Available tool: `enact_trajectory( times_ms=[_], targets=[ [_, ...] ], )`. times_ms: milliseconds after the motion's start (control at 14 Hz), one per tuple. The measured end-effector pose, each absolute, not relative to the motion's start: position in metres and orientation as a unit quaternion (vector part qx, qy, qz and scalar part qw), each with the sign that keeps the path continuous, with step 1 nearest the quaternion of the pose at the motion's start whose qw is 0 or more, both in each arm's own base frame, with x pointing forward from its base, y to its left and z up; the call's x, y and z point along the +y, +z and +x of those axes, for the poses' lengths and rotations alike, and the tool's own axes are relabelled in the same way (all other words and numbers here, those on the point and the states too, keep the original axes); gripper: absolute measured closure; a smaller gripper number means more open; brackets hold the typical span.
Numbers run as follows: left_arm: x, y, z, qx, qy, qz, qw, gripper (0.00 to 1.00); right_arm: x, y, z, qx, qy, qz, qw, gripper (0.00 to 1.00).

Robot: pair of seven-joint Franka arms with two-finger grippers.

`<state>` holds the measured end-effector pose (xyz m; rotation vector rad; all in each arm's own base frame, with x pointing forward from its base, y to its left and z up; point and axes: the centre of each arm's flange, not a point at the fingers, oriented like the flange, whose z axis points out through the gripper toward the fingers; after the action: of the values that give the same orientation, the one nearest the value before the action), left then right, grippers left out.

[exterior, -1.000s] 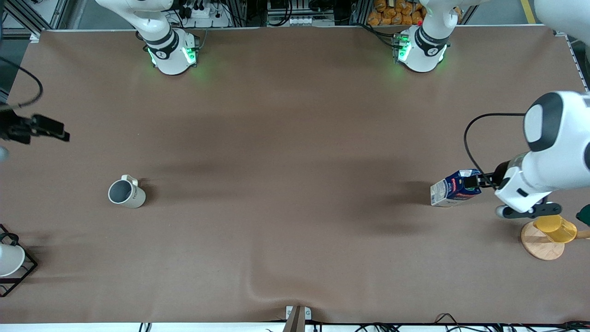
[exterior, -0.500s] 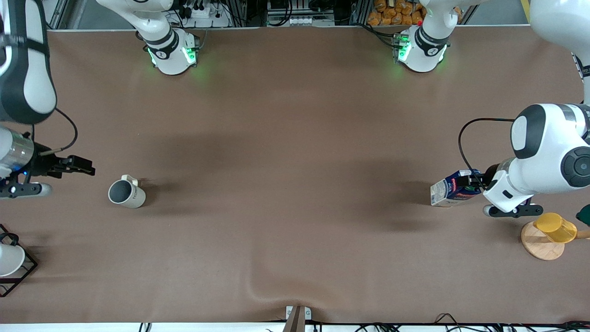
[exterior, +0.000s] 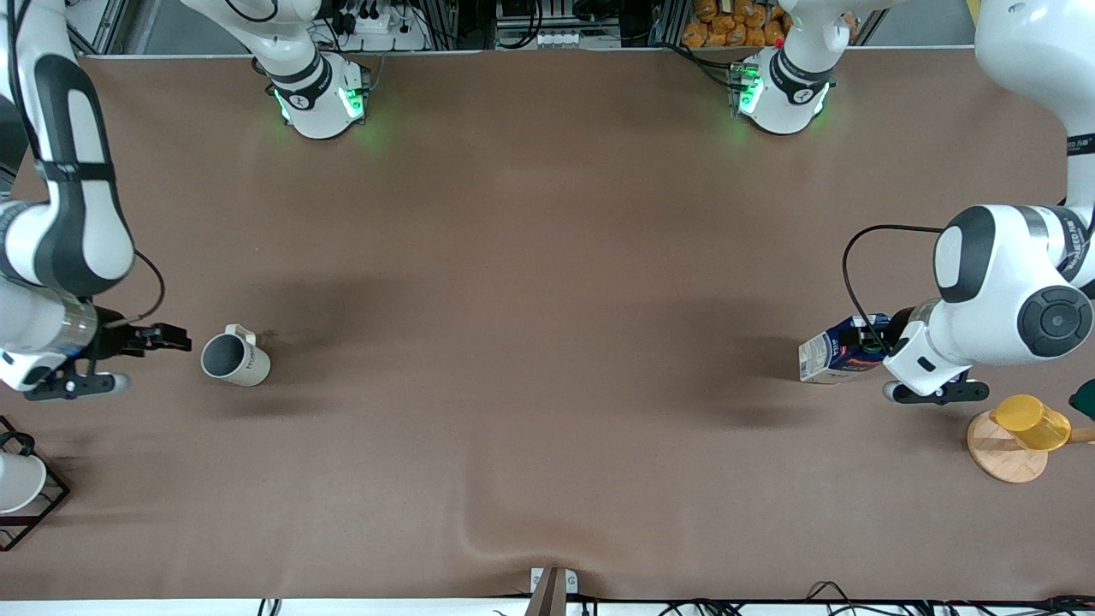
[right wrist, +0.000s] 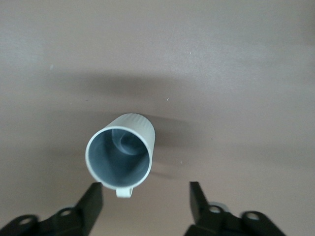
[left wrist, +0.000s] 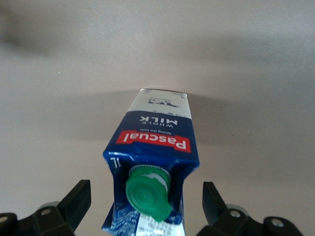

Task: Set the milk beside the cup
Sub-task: 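Grasp the milk carton with the left gripper while the right gripper grasps the mug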

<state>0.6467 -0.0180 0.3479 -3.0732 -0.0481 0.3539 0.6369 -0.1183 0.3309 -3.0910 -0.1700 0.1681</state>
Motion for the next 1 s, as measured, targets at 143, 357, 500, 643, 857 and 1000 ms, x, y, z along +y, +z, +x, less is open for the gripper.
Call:
enact_trajectory(
  times_ms=[143,357,500,643,857,1000],
  targets=[
    [-0.014,0.345,0.647,-0.018,0.114,-0.993,0.023,0.0,-0.119,0.302,0.641,-0.068,0.056,-0.996,0.021,0.3],
    [-0.012,0.345,0.648,-0.02,0.113,-0.993,0.023,0.22,-0.118,0.275,0.643,-0.078,0.062,-0.995,0.023,0.41],
    [-0.012,0.341,0.648,-0.02,0.115,-0.993,0.023,0.24,-0.116,0.263,0.644,-0.081,0.064,-0.994,0.026,0.48],
    [-0.012,0.338,0.649,-0.02,0.116,-0.993,0.023,0.29,-0.114,0.257,0.644,-0.081,0.066,-0.994,0.029,0.7],
    [-0.014,0.339,0.65,-0.018,0.112,-0.993,0.022,0.58,-0.104,0.256,0.646,-0.089,0.065,-0.993,0.034,0.97],
    [-0.017,0.344,0.652,-0.017,0.107,-0.994,0.022,0.61,-0.087,0.26,0.652,-0.101,0.059,-0.992,0.039,0.97]
  ],
)
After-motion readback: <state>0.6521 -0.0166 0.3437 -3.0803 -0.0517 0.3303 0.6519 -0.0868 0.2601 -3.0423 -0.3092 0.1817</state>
